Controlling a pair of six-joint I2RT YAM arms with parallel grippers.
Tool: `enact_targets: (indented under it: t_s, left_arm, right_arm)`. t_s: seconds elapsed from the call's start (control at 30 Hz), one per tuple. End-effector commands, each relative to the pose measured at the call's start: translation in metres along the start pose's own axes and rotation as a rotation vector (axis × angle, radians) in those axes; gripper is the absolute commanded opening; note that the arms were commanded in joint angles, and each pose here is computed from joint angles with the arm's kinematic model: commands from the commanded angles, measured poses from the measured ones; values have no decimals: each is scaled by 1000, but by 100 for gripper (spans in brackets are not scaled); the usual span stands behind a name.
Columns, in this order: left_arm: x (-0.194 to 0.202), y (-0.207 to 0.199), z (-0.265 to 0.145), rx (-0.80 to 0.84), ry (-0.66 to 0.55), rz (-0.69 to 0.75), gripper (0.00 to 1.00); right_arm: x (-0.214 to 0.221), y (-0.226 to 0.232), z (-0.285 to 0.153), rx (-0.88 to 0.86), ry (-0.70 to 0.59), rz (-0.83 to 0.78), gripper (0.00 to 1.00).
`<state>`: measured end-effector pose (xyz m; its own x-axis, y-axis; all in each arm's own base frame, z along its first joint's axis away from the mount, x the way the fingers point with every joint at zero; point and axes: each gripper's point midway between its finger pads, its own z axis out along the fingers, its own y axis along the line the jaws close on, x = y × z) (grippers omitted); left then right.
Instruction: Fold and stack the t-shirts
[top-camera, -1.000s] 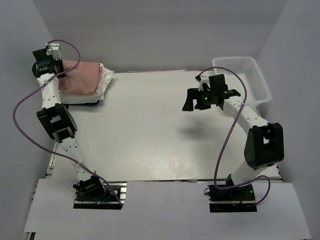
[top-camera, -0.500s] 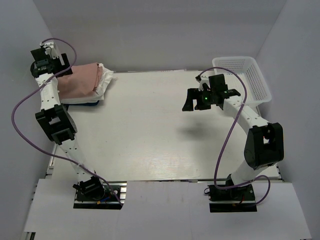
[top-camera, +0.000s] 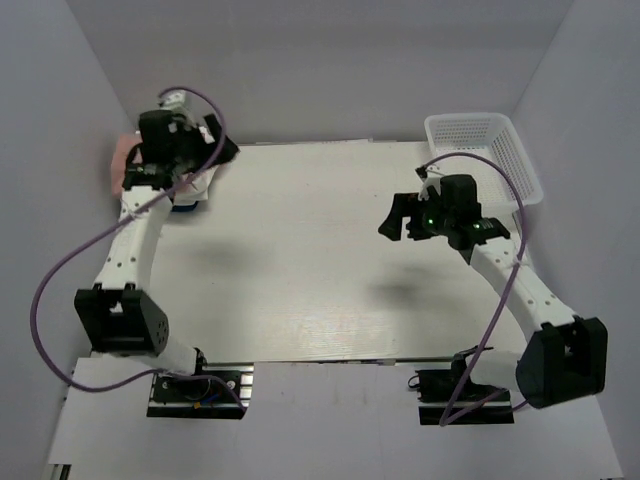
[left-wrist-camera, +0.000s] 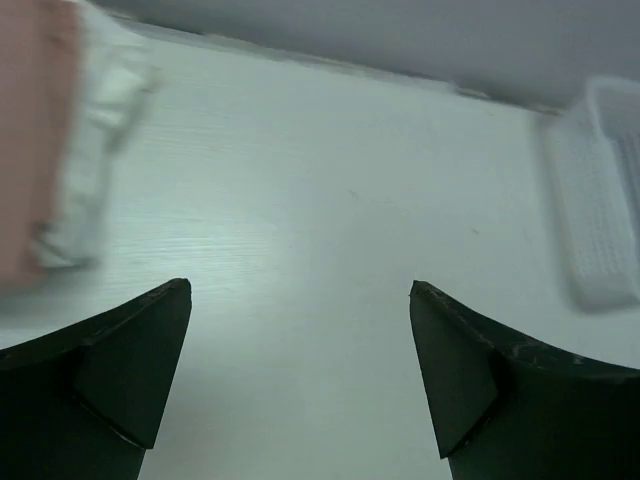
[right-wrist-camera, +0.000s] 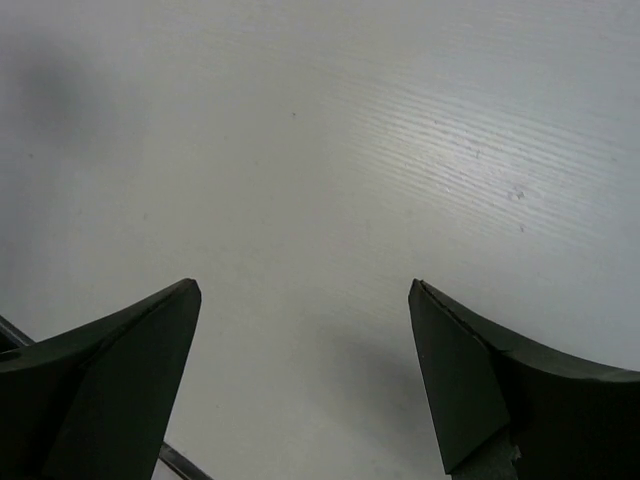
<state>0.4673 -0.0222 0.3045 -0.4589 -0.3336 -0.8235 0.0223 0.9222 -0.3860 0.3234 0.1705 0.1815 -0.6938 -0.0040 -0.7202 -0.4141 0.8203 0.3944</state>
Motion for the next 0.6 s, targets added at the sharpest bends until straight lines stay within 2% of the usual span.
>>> enact_targets:
  t_s: [0.0, 0.1, 0.23, 0.37, 0.47, 0.57]
  left_arm:
    - [49, -34, -39, -22, 33, -10, 100]
    - [119, -36, -53, -45, 152, -34, 100]
    - [158, -27, -60, -121, 270, -43, 100]
    - [137, -34, -79, -140, 198, -19, 100]
    - [127, -33, -93, -155, 164, -17, 100]
    - [126, -21, -100, -222, 157, -8, 100]
  right_arm:
    - [3, -13, -19, 101, -82, -5, 90]
    - [9, -30, -38, 219, -173, 41, 90]
    - [1, -29, -61, 248, -318, 52, 90]
    - [-13, -26, -83, 254, -485, 55, 90]
    - [-13, -25, -90, 243, -543, 40, 90]
    - [-13, -19, -91, 212, -547, 24, 90]
